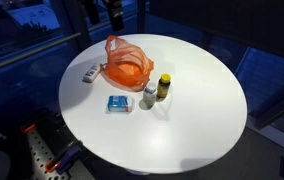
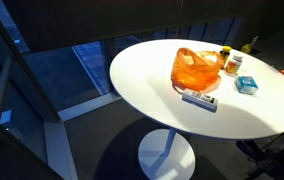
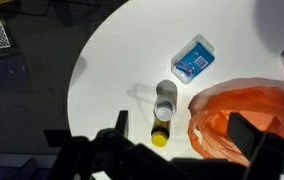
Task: Put the blue container in the plastic bag.
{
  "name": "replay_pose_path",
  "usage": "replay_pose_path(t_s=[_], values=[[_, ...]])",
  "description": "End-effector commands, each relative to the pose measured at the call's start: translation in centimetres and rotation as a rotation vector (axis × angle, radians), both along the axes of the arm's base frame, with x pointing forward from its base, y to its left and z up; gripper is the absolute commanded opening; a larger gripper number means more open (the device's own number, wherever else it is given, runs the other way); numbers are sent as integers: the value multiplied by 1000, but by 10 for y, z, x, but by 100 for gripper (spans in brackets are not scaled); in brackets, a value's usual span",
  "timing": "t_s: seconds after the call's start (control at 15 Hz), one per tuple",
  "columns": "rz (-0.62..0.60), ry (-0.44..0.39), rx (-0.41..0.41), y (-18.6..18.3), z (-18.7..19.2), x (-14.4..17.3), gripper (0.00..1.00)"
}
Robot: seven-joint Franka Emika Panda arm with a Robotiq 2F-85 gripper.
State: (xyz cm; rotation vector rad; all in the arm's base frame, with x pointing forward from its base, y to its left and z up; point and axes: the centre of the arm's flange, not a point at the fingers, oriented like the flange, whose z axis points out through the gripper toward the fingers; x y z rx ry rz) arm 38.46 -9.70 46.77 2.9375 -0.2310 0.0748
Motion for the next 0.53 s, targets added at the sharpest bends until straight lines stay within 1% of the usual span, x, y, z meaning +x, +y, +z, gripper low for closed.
replay_pose_path(t_s=[0.0,0.27,0.47], values=[[0,0,0,0,0,0,100],[0,0,0,0,0,0,100],[-25,21,-3,11,-9,13,100]])
